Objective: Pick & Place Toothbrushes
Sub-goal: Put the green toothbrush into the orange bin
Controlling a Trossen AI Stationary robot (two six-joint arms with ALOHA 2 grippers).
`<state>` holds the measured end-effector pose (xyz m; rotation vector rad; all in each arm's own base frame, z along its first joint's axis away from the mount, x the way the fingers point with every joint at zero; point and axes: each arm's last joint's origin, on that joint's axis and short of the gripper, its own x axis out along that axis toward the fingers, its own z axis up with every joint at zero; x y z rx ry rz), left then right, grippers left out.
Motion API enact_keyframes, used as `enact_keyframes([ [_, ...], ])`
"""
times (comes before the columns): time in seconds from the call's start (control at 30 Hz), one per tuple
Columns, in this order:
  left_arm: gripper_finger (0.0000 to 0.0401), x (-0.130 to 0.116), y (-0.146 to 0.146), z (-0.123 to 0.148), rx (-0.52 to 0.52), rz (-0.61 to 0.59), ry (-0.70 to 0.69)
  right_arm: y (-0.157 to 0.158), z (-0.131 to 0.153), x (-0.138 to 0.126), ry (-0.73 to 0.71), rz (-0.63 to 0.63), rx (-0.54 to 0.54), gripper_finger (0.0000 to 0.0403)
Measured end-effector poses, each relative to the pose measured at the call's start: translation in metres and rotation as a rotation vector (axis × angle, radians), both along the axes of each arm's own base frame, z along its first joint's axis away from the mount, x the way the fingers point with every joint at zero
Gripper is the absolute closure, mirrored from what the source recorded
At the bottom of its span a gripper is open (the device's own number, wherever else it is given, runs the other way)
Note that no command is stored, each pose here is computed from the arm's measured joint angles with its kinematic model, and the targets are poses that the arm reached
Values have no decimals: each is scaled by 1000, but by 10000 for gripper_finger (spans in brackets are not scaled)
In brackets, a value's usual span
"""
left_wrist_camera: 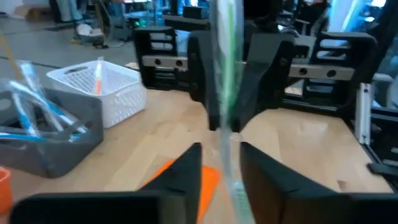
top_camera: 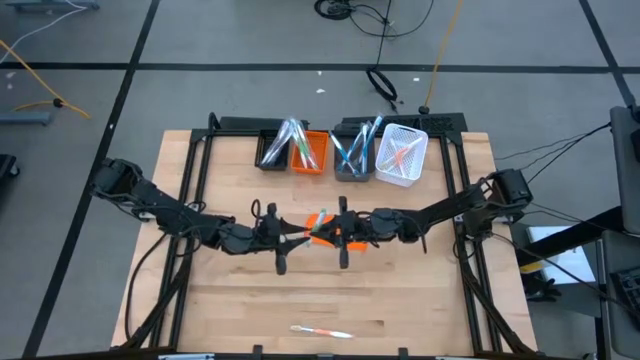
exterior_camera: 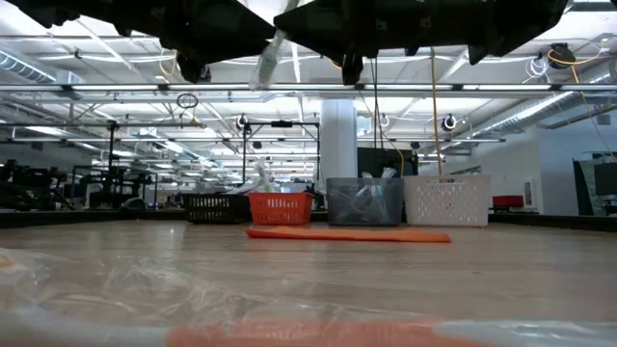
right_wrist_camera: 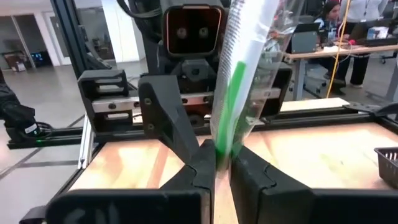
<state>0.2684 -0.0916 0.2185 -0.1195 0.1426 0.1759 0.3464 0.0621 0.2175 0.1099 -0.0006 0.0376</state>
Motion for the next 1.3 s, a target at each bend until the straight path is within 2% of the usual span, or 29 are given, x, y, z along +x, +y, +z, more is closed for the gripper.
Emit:
enact_keyframes([
  [0.23,203,-2,-4,0,-17,4,-4,-10,10,-8,79,-27,12,386],
  [0.4,173,-5,-14,0,-15,-36,-1,-30,17,-13,127,-89,64,386],
  [0.8,188,-14,-29,-9,23,-111,93,-111,23,-9,217,-335,125,386],
  [1.03,205,-15,-27,-15,-2,-96,139,-146,36,-3,246,-405,121,386],
  [1.3,204,-15,-27,-14,4,-92,137,-188,28,14,323,-436,143,386],
])
